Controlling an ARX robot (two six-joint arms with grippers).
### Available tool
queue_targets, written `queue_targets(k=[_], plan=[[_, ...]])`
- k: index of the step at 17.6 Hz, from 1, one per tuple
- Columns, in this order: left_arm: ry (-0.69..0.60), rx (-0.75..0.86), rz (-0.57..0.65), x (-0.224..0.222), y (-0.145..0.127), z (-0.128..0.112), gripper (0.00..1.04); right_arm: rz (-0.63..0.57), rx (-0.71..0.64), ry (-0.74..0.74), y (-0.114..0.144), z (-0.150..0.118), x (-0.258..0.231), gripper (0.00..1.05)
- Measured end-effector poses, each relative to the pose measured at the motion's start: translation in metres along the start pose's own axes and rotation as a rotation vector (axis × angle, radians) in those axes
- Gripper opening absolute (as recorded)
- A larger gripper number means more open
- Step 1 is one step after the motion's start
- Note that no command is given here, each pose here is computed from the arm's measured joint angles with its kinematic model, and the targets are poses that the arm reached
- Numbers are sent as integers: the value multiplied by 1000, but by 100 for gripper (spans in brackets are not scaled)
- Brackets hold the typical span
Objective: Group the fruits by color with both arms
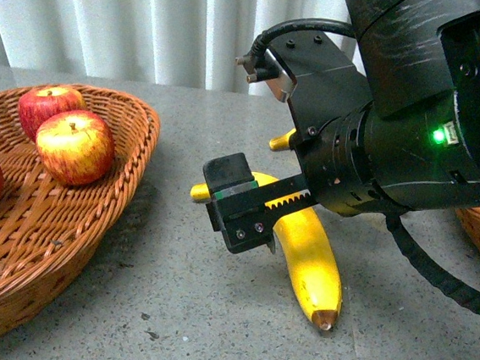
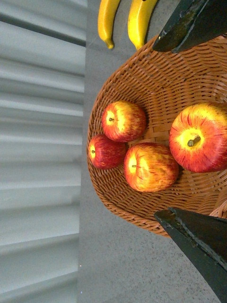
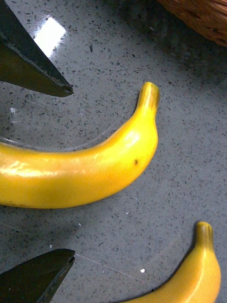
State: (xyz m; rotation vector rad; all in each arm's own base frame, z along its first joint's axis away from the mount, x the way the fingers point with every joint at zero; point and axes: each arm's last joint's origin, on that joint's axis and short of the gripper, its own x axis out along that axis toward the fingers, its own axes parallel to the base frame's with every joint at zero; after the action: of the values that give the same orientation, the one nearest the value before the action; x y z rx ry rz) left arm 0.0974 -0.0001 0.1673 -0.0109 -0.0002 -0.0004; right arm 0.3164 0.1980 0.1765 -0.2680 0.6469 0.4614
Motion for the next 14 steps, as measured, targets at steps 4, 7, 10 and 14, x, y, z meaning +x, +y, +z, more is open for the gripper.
queue_targets(k=[4,7,10,14], plan=[[0,0,0,0,0,0,98,-19,15,79,-8,-9,13,98],[0,0,0,0,0,0,98,-21,12,89,-7,-13,19,98],[0,0,0,0,0,0,98,-19,10,105,-6,-20,20,98],[0,0,0,0,0,0,98,-6,-7,105,-3,-24,20,64]])
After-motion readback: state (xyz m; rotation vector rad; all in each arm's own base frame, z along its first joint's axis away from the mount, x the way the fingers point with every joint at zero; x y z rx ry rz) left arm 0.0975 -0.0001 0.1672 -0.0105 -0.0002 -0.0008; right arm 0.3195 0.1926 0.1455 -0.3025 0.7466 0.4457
